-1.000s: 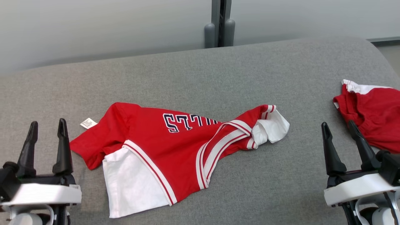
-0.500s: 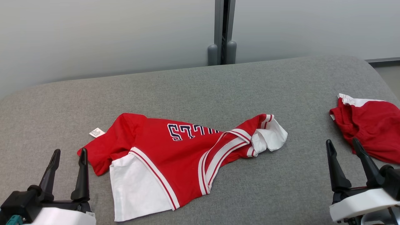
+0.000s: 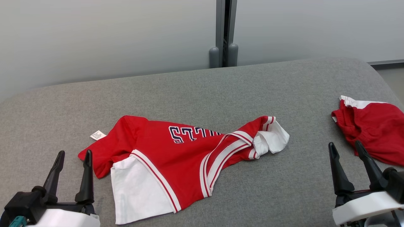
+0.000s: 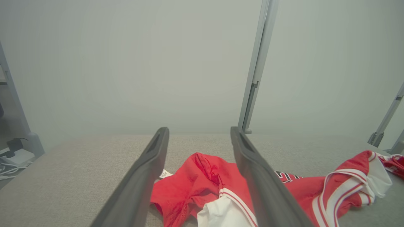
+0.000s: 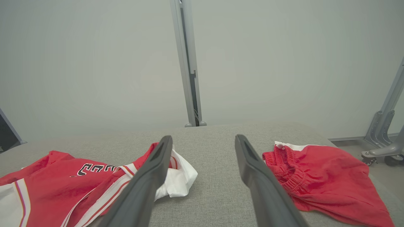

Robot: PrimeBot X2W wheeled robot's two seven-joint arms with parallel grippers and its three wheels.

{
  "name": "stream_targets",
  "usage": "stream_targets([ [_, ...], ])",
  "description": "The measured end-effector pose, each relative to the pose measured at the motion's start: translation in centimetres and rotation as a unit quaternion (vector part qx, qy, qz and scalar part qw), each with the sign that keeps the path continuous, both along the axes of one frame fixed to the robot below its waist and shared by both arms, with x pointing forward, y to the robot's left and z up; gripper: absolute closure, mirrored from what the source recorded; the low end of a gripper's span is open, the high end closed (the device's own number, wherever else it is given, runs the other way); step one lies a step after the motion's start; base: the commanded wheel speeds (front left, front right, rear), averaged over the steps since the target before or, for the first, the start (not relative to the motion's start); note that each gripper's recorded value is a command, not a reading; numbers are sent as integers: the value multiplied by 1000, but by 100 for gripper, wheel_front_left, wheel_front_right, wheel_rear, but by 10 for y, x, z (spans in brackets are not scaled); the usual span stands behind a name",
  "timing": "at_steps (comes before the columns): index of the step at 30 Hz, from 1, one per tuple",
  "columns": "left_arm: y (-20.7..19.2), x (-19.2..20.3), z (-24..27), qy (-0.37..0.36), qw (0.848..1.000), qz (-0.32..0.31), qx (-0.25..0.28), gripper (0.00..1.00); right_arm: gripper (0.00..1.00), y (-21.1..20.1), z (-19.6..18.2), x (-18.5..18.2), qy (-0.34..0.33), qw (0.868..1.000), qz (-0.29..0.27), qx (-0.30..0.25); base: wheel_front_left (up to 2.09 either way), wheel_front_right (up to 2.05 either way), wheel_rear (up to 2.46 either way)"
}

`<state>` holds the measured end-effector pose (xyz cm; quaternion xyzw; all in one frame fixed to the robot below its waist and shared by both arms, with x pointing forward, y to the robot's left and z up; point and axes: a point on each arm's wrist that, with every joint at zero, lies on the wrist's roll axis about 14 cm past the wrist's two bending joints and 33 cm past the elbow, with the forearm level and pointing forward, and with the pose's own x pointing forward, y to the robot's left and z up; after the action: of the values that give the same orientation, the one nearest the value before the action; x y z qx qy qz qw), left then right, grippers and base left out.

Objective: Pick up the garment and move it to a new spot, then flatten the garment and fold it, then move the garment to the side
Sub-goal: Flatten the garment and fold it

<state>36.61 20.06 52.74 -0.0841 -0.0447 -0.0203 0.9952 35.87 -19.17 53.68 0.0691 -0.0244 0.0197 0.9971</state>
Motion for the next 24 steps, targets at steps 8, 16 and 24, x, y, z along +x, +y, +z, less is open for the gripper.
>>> stream_targets([
  [8,-2,-2,1,2,1000,-1,-1,0,0,1,2,0,-2,1000,1,0,0,0,0],
  [16,-3,-4,2,5,1000,-1,0,0,0,1,2,-1,-2,1000,1,0,0,0,0],
  [24,0,-7,3,7,1000,6,2,0,0,32,0,4,6,999,53,-7,0,0,0],
])
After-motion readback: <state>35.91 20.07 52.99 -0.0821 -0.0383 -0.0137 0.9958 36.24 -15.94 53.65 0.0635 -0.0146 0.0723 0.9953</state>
